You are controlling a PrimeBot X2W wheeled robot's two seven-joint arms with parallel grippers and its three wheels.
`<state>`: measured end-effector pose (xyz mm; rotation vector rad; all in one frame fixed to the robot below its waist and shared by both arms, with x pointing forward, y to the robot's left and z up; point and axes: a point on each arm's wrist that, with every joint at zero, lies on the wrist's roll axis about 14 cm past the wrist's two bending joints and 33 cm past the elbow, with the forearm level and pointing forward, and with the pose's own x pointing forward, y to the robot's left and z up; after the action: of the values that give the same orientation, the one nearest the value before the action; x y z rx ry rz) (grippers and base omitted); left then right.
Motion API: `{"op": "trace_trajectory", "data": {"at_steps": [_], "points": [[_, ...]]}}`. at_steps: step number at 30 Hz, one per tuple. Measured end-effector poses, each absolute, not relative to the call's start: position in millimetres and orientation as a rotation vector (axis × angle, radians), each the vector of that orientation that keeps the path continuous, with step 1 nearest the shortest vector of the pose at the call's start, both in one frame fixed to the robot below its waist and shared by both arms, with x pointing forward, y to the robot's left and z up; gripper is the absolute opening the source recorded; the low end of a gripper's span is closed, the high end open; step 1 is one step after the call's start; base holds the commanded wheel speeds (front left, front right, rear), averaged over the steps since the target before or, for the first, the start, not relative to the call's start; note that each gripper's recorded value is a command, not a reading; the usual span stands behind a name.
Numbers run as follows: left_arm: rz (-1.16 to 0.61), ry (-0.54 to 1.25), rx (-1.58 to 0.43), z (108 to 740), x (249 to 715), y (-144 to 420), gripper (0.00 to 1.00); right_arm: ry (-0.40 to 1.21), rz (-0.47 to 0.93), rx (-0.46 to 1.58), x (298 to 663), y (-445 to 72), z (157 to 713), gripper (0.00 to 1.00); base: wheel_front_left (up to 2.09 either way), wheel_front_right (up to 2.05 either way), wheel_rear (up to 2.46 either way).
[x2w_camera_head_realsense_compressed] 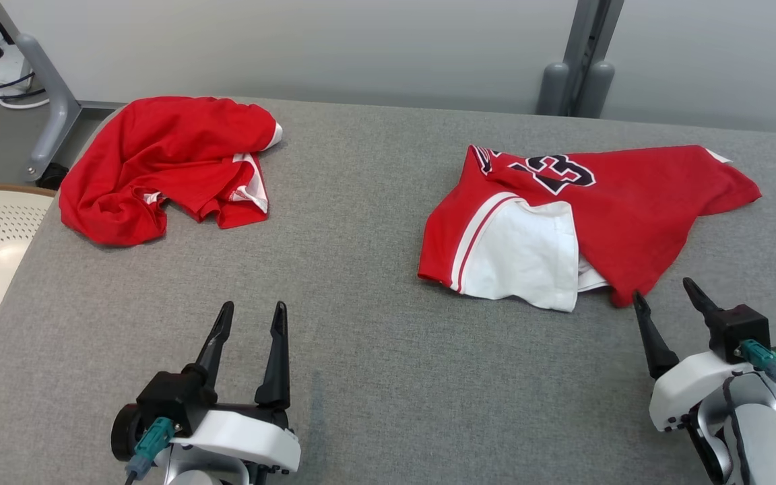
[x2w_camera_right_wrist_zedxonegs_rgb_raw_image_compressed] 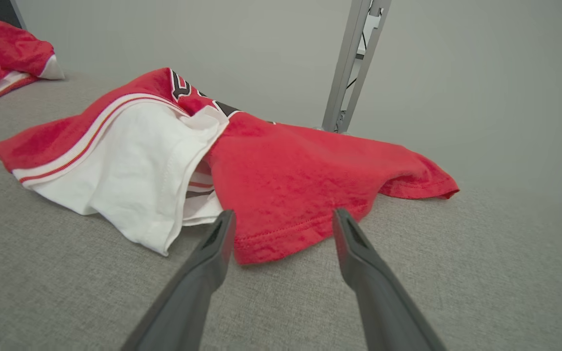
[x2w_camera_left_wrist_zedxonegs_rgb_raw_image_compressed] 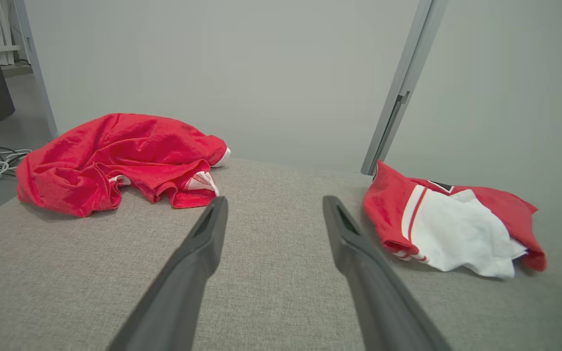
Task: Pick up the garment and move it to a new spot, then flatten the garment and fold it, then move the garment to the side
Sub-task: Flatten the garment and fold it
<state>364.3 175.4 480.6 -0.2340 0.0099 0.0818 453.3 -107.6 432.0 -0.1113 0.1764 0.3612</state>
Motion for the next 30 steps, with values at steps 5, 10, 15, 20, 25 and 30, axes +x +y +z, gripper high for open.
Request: {"op": "trace_trajectory", "data": {"at_steps": [5,10,15,20,25,30], "points": [[0.097,0.025,-0.227,475,364,180,1.00,0.221,0.371,-0.177,457,-104,415,1.00,0.00,0.00,0.00],[0.115,0.030,-0.222,474,364,186,1.00,0.265,0.405,-0.242,464,-94,401,1.00,0.00,0.00,0.00],[0.135,0.042,-0.221,469,364,191,1.00,0.294,0.438,-0.278,471,-85,390,0.97,0.00,0.00,0.00],[0.141,0.045,-0.218,468,366,193,1.00,0.294,0.404,-0.267,480,-91,392,0.14,0.00,0.00,0.00],[0.138,0.042,-0.219,469,368,192,1.00,0.248,0.377,-0.251,486,-94,406,0.00,0.00,0.00,0.00],[0.112,0.035,-0.225,471,372,184,1.00,0.164,0.339,-0.246,488,-104,433,0.00,0.00,0.00,0.00]]}}
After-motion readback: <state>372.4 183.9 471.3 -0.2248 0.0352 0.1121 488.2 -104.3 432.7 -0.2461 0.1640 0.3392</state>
